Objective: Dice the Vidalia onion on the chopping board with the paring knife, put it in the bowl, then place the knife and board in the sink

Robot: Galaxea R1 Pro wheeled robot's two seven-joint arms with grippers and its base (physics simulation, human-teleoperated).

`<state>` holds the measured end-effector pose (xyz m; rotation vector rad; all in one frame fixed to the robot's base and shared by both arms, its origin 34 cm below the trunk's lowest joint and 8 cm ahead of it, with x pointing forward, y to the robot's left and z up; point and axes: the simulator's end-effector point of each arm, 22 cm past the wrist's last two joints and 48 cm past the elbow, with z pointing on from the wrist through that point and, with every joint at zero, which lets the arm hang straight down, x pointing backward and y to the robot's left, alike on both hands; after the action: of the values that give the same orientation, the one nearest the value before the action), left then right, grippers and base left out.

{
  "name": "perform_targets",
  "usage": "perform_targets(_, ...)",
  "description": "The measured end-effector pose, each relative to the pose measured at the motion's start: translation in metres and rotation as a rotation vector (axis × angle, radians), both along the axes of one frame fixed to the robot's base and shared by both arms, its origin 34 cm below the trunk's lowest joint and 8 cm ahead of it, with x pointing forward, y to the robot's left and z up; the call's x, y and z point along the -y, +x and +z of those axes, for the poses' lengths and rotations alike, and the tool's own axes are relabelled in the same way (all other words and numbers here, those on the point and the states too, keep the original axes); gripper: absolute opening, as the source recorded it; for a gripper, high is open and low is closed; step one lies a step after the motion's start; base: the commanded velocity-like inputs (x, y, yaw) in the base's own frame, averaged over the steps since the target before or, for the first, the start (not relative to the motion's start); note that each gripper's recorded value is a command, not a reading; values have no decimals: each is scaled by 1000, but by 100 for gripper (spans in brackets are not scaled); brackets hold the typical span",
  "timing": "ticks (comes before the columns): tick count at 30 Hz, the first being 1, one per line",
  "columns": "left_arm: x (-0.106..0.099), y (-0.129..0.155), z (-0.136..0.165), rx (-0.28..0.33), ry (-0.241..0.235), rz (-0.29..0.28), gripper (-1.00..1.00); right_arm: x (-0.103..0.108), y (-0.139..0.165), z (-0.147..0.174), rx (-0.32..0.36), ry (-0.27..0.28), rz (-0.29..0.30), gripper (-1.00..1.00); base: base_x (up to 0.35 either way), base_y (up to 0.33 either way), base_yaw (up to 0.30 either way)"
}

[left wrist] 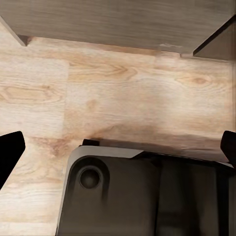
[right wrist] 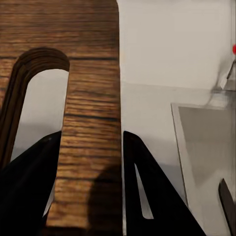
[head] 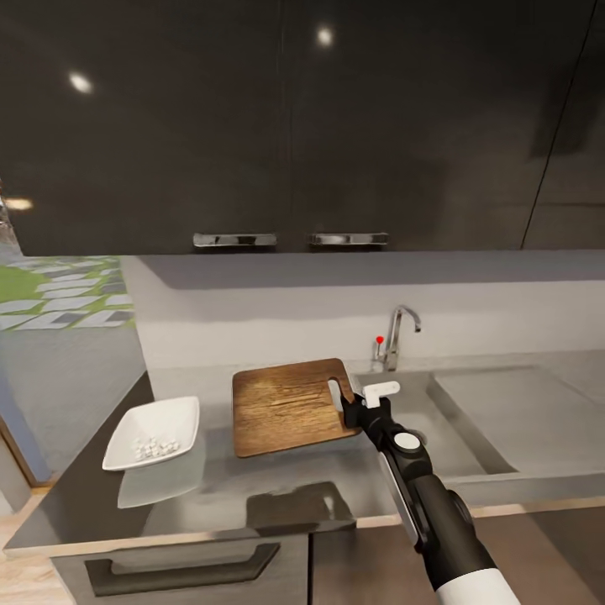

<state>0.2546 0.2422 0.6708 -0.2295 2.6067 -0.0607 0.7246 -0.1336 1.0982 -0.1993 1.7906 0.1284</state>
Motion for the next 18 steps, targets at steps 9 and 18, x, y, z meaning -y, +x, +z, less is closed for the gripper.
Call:
perform_targets(9, 0, 0, 0, -1, 0, 0, 100, 0, 0, -9, -18, -4, -3, -100, 111, -192, 0)
perform_targets(18, 0, -1, 0, -2, 0, 0, 100, 0, 0, -9, -19, -4, -4, -100, 85, -236, 0)
